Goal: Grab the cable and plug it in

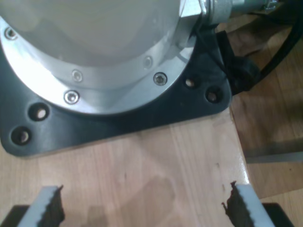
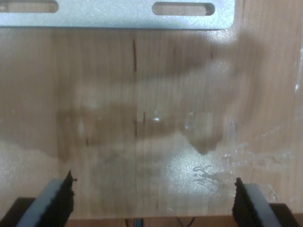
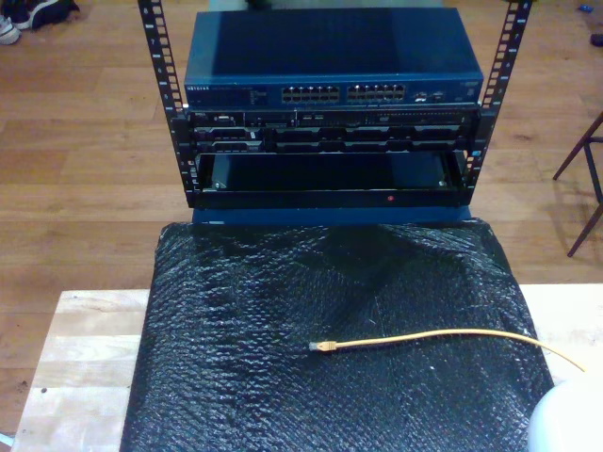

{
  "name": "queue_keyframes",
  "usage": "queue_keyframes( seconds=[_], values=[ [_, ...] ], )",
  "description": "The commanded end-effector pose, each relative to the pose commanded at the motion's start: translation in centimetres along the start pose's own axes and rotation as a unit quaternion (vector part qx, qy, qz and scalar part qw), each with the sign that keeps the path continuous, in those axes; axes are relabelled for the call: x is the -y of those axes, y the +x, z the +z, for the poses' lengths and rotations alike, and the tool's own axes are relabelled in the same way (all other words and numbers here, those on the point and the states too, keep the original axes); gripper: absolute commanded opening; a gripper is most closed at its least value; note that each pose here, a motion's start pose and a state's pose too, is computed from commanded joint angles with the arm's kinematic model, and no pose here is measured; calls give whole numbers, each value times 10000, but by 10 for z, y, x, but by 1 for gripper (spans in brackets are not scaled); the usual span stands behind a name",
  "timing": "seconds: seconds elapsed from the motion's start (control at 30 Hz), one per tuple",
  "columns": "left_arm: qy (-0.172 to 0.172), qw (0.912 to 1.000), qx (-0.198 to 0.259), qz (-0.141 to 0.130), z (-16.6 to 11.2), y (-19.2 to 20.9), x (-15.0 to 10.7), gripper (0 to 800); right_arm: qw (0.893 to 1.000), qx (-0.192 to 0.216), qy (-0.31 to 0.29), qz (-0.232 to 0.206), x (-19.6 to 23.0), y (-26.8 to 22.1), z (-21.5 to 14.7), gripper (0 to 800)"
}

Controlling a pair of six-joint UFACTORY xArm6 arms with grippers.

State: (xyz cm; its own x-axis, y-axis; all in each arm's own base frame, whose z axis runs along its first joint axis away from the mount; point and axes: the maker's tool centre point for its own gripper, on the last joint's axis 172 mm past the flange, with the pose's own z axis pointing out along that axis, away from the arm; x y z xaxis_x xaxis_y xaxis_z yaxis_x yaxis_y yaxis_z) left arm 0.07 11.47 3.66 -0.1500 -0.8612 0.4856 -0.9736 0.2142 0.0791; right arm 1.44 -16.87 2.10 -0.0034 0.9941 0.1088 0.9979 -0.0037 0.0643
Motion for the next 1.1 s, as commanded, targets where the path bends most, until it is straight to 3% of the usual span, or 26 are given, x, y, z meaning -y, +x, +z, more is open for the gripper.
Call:
queue_keyframes(
  seconds=[0.9, 1.1],
  values=[
    [0, 10000, -8, 1, 1, 1, 0, 800, 10000, 8, -1, -1, 0, -1, -1, 800],
    [-17, 10000, -7, -15, -4, 0, -1, 800, 9999, 168, -18, -22, -3, -11, -19, 800]
  ],
)
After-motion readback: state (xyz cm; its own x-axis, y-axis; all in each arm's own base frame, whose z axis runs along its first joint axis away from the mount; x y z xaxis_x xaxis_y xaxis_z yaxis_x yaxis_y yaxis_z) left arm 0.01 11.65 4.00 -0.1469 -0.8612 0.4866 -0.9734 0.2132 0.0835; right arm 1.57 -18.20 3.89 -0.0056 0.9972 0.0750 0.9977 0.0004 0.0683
